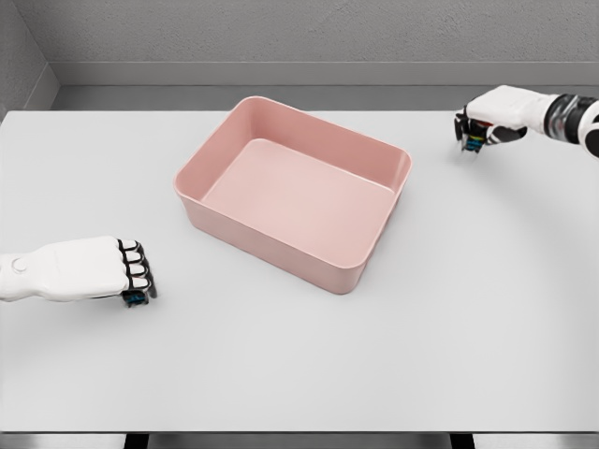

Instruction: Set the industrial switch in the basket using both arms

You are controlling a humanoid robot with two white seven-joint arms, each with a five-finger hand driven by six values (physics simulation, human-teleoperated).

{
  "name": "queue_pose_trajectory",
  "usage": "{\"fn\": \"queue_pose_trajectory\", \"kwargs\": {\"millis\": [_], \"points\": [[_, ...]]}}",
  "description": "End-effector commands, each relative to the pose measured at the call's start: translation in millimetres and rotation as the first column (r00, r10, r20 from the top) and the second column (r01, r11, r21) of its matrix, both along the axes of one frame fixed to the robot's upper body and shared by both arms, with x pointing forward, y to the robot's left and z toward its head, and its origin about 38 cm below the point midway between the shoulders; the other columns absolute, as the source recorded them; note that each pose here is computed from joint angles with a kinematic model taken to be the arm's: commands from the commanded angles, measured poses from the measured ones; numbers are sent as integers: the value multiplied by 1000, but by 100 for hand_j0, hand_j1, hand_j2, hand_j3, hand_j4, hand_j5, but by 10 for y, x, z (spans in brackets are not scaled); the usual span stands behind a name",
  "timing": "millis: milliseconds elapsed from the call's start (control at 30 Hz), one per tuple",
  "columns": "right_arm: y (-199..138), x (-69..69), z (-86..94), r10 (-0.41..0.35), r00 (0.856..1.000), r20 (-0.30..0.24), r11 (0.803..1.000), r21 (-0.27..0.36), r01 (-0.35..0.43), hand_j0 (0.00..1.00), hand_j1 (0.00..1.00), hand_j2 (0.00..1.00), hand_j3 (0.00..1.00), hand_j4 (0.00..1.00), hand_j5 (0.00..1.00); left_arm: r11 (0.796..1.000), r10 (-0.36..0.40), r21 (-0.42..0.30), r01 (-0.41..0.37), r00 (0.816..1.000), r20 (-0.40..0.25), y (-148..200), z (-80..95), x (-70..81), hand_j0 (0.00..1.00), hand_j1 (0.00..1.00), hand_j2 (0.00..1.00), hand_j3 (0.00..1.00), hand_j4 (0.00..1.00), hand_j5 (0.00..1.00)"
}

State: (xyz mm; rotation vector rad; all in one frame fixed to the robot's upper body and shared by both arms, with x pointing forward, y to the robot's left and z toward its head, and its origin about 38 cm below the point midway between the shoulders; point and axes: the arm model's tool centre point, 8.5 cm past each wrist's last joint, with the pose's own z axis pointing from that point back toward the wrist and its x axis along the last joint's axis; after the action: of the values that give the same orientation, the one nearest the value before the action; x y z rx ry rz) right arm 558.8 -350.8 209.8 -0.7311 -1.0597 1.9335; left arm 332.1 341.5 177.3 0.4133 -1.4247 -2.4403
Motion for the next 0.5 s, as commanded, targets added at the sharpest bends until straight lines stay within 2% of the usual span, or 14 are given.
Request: {"fn": "queue_pose_trajectory", "kwargs": {"millis": [0, 67, 200, 267, 367, 467], "points": [[-24, -3, 101, 1, 1000, 24, 1000, 13, -1, 48, 48, 48, 48, 48, 48, 1000, 3, 1, -3, 1000, -2, 9, -2, 1, 51, 51, 51, 51, 51, 51], [-81, -1, 196, -14, 999, 50, 999, 41, 12, 48, 48, 48, 48, 48, 48, 1000, 6, 1, -6, 1000, -1, 16, -6, 9, 51, 51, 51, 51, 51, 51], [-26, -29, 357, 21, 995, 97, 998, 50, -26, 49, 49, 49, 49, 49, 49, 1000, 10, -2, -10, 1000, 13, 23, 39, 42, 51, 51, 51, 51, 51, 51], [33, -31, 419, 40, 992, 115, 998, 47, -46, 49, 49, 49, 49, 49, 49, 1000, 18, -7, -18, 999, 35, 38, 124, 101, 51, 51, 51, 51, 51, 51], [114, -77, 618, 81, 982, 168, 993, 66, -93, 49, 49, 49, 49, 49, 49, 1000, 18, -14, -17, 998, 60, 28, 217, 153, 51, 51, 51, 51, 51, 51], [186, -140, 731, 120, 973, 200, 988, 70, -136, 49, 49, 49, 49, 49, 49, 1000, 20, -19, -19, 997, 78, 31, 287, 190, 51, 51, 51, 51, 51, 51]]}}
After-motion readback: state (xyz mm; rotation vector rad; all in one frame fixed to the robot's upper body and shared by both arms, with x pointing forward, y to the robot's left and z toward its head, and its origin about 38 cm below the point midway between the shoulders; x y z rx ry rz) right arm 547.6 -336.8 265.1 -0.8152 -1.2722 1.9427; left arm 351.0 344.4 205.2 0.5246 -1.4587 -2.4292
